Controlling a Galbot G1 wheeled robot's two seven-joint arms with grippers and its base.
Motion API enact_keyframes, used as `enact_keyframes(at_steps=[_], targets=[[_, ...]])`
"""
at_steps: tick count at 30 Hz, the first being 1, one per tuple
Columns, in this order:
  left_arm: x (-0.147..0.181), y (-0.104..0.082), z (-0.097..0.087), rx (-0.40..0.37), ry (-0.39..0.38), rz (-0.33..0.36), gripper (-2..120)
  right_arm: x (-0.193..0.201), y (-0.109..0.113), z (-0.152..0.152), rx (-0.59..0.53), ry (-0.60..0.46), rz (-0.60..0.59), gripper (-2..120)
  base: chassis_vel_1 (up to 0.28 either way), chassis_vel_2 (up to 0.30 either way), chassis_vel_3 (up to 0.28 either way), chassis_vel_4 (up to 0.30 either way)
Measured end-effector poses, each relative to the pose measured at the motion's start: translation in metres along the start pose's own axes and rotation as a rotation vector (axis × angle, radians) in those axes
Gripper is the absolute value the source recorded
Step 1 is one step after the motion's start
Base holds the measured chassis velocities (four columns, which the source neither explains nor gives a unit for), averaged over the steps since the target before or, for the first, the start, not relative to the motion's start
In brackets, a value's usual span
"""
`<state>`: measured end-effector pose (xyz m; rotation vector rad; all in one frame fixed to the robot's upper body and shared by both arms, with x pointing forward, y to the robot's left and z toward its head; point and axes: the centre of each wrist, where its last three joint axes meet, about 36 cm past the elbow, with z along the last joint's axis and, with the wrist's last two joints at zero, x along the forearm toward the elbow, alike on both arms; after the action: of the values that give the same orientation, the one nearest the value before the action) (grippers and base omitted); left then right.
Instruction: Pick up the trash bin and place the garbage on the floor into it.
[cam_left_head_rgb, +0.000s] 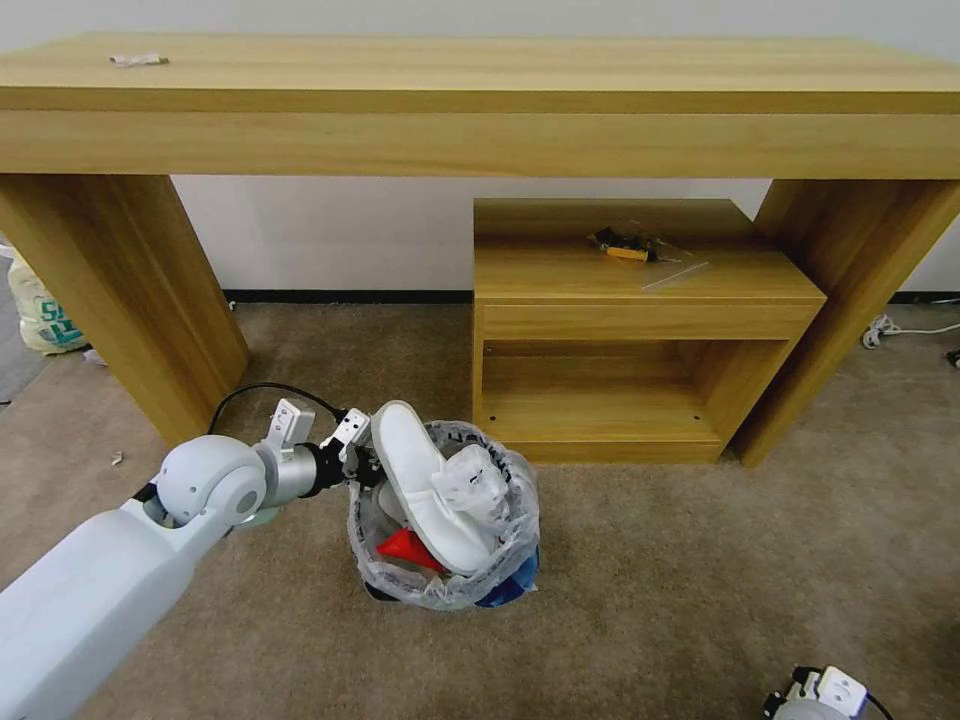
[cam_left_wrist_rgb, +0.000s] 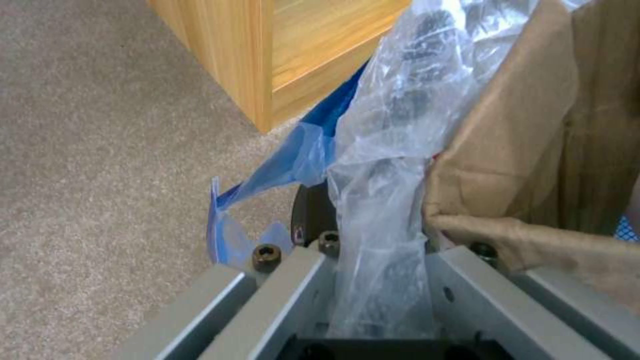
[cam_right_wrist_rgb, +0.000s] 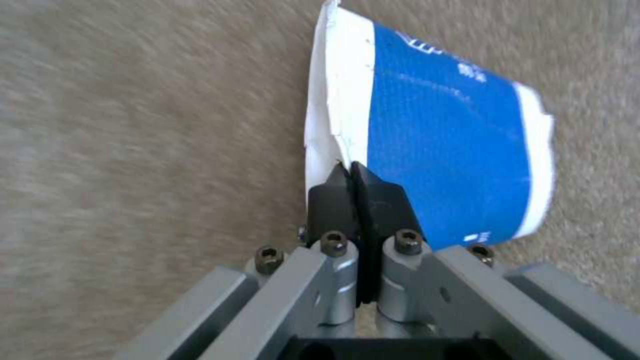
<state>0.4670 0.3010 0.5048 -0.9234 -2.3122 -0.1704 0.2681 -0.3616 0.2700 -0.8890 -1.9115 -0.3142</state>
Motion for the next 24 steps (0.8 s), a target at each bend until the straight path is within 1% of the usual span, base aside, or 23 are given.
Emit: enact_keyframes(at_steps=[3,4,5,7,8,11,12,14,15,17,18,20,21,22,23,24], targets=[[0.0,0.002,-0.001,0.001,-0.001,0.002,0,0.031,0.006,-0.012,-0.004,-0.067,-0.063,0,0.0,0.0,0.0,0.0],[0.0,0.002,-0.001,0.001,-0.001,0.002,0,0.031,0.006,-0.012,-0.004,-0.067,-0.063,0,0.0,0.0,0.0,0.0],[0.0,0.003,-0.001,0.001,-0.002,0.002,0,0.039,0.007,-0.016,-0.002,-0.087,-0.081,0,0.0,0.0,0.0,0.0],[0.0,0.003,-0.001,0.001,-0.003,0.003,0,0.063,0.011,-0.028,0.009,-0.14,-0.14,0,0.0,0.0,0.0,0.0],[0.0,0.003,-0.001,0.001,-0.003,0.003,0,0.063,0.011,-0.028,0.009,-0.14,-0.14,0,0.0,0.0,0.0,0.0],[-0.001,0.003,-0.002,0.001,-0.005,0.005,0,0.099,0.022,-0.047,0.018,-0.212,-0.231,0,0.0,0.0,0.0,0.0],[-0.001,0.003,-0.002,0.001,-0.005,0.005,0,0.099,0.022,-0.047,0.018,-0.212,-0.231,0,0.0,0.0,0.0,0.0],[-0.001,0.002,-0.002,0.0,-0.006,0.005,0,0.127,0.028,-0.061,0.032,-0.271,-0.318,0,0.0,0.0,0.0,0.0],[-0.001,0.002,-0.002,0.0,-0.006,0.005,0,0.127,0.028,-0.061,0.032,-0.271,-0.318,0,0.0,0.0,0.0,0.0],[-0.001,0.0,-0.002,-0.002,-0.009,0.001,0,0.159,0.033,-0.074,0.056,-0.34,-0.442,0,0.0,0.0,0.0,0.0],[-0.001,0.0,-0.002,-0.002,-0.009,0.001,0,0.159,0.033,-0.074,0.056,-0.34,-0.442,0,0.0,0.0,0.0,0.0],[-0.001,0.0,-0.003,-0.003,-0.012,-0.004,0,0.19,0.037,-0.085,0.078,-0.394,-0.574,0,0.0,0.0,0.0,0.0],[-0.002,-0.001,-0.004,-0.003,-0.013,-0.007,0,0.206,0.039,-0.091,0.089,-0.411,-0.657,0,0.0,0.0,0.0,0.0],[-0.002,-0.001,-0.004,-0.003,-0.013,-0.007,0,0.206,0.039,-0.091,0.089,-0.411,-0.657,0,0.0,0.0,0.0,0.0],[-0.003,-0.001,-0.004,-0.003,-0.014,-0.013,0,0.215,0.041,-0.095,0.098,-0.42,-0.707,0,0.0,0.0,0.0,0.0],[-0.004,-0.002,-0.004,-0.003,-0.014,-0.02,0,0.227,0.044,-0.099,0.111,-0.429,-0.784,0,0.0,0.0,0.0,0.0]])
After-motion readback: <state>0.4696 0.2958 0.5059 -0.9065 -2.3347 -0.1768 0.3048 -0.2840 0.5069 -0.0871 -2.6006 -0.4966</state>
